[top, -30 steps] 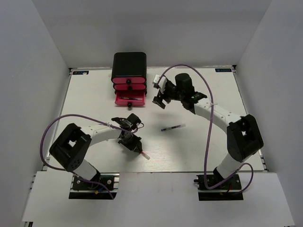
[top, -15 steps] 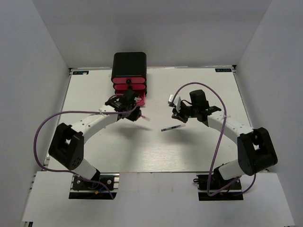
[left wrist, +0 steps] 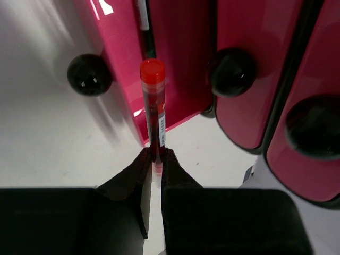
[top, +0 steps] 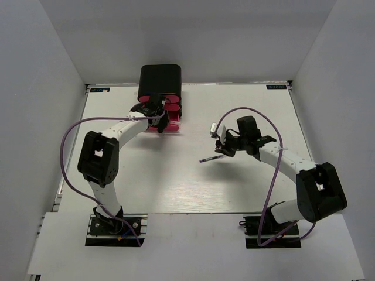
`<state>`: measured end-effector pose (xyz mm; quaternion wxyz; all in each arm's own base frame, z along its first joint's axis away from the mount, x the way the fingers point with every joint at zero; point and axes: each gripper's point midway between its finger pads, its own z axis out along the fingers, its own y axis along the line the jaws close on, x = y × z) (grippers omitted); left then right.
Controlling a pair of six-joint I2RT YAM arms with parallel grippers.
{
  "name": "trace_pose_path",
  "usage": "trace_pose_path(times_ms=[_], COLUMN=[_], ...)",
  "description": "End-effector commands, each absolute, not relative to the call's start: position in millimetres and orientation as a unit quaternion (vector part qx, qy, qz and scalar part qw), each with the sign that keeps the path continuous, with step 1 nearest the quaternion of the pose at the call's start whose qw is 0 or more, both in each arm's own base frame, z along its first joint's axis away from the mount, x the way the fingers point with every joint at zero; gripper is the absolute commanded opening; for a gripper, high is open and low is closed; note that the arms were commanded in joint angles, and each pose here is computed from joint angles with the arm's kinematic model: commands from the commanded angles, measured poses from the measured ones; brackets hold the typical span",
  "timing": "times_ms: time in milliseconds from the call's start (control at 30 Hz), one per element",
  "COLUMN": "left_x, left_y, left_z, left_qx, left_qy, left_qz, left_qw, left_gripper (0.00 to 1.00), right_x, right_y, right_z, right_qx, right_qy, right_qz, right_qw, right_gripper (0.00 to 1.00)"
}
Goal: Sort the stationery into containers
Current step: Place the stationery into the container, then grab a piece of stationery with the right arm
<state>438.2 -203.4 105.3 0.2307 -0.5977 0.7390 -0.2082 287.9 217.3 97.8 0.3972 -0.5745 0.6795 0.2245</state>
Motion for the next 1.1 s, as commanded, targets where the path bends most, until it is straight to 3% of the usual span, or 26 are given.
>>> trace_pose_path(times_ms=[0, 167, 200, 233, 333, 533, 767, 967, 1067], left_x=[456.7, 463.4, 465.2, 468.2, 473.9, 478.2, 465.7, 430.8, 399.5], left_y=[-205.4, -199.3, -195.0, -196.2, -193.4, -193.4, -195.5, -180.5, -164.6], left_z=[122.3, 115.0, 109.8, 111.9, 115.0, 128.3, 177.8, 205.0, 211.4], left_qx=[-0.616, -0.636, -0.64, -0.64, -0.643, -0.636, -0.6, -0.522, -0.466], left_qy=[0.713, 0.698, 0.697, 0.697, 0.694, 0.69, 0.689, 0.734, 0.76], left_qz=[-0.243, -0.245, -0.24, -0.24, -0.238, -0.253, -0.313, -0.306, -0.291], left_qw=[0.231, 0.22, 0.219, 0.219, 0.219, 0.234, 0.258, 0.309, 0.346], left_gripper=[0.0, 0.0, 0.05, 0.25, 0.44, 0.61, 0.62, 0.5, 0.5], right_x=[286.9, 287.9, 287.7, 289.1, 290.5, 291.7, 284.3, 287.9, 297.7], right_y=[214.4, 214.4, 213.9, 214.4, 213.5, 213.3, 216.1, 221.7, 224.1], right_z=[105.1, 102.9, 101.4, 103.7, 100.4, 97.2, 81.4, 65.8, 55.7], right_qx=[-0.577, -0.58, -0.58, -0.582, -0.59, -0.598, -0.648, -0.687, -0.697], right_qy=[0.671, 0.671, 0.672, 0.668, 0.665, 0.662, 0.625, 0.597, 0.594], right_qz=[0.222, 0.221, 0.22, 0.219, 0.213, 0.212, 0.221, 0.229, 0.223], right_qw=[0.409, 0.407, 0.405, 0.408, 0.405, 0.398, 0.374, 0.345, 0.333], right_gripper=[0.2, 0.35, 0.36, 0.38, 0.38, 0.4, 0.46, 0.5, 0.53])
